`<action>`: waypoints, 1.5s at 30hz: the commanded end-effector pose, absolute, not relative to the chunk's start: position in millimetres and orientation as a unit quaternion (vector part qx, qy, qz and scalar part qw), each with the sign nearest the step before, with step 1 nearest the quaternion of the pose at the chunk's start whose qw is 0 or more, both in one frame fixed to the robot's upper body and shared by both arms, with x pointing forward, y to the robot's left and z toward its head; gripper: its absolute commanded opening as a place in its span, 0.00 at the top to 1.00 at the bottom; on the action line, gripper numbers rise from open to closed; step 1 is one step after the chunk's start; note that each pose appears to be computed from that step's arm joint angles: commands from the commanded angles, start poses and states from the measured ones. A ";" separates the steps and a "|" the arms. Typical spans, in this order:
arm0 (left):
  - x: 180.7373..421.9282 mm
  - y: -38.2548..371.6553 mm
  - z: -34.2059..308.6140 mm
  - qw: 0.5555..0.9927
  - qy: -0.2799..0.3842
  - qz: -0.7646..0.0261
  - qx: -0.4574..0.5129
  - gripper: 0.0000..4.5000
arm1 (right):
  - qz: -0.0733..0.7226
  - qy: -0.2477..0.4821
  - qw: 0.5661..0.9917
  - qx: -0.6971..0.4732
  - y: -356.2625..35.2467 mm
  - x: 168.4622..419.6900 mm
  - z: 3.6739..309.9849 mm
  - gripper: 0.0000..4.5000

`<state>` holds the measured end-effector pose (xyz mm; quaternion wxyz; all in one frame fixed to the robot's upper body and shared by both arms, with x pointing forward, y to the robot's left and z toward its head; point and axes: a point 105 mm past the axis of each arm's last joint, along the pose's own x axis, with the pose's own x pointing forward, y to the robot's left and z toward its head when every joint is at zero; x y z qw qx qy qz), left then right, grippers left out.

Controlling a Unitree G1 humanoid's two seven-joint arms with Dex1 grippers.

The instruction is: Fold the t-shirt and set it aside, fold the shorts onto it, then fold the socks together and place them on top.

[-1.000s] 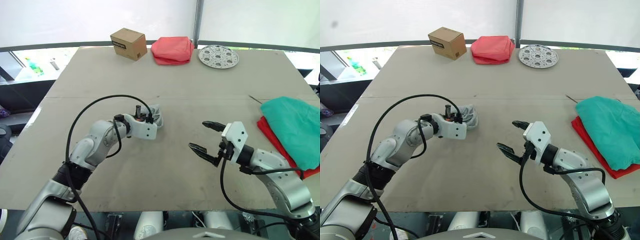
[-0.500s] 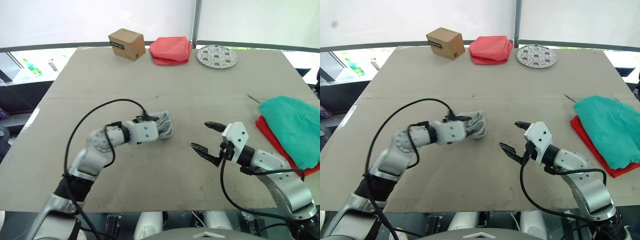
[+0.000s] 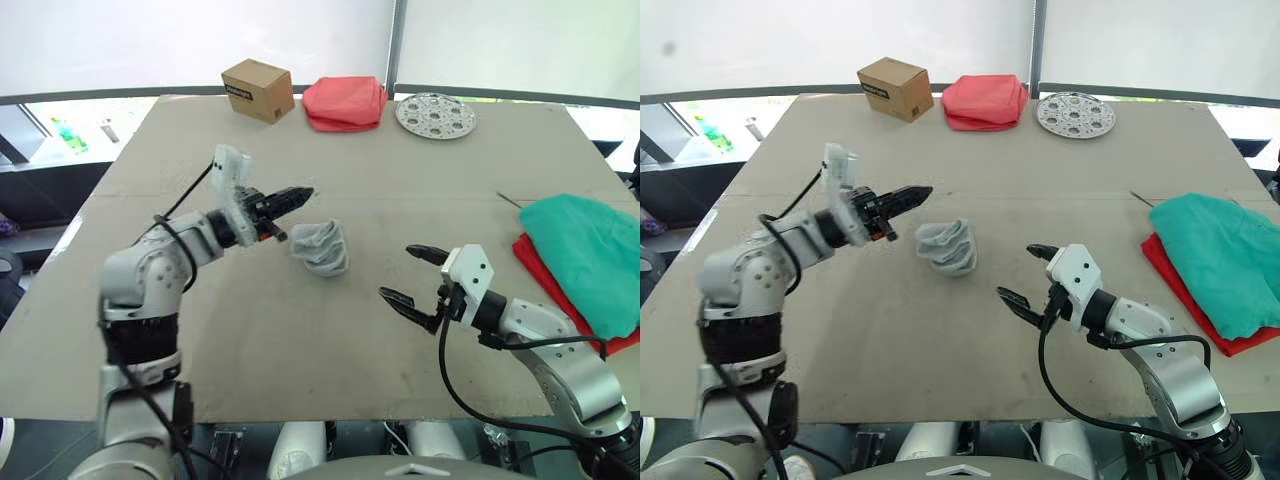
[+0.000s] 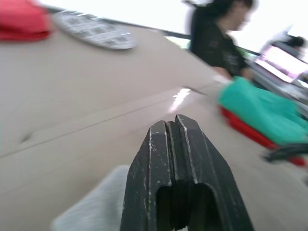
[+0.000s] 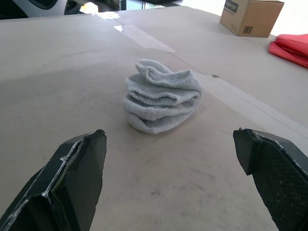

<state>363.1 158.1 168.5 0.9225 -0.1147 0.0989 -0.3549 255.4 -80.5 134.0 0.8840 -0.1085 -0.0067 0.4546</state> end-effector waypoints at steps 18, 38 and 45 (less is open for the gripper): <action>327.9 121.0 83.4 0.853 0.129 -0.490 0.122 0.99 | 0.445 -0.014 0.888 -0.113 -81.4 249.8 141.9 0.00; 254.6 160.9 182.6 0.885 0.038 -0.463 0.020 0.31 | 0.405 0.069 0.911 0.019 -6.9 340.3 158.1 0.00; 210.6 193.4 161.2 0.913 0.078 -0.400 0.029 0.01 | 0.400 0.110 0.910 0.010 35.6 378.6 144.2 0.00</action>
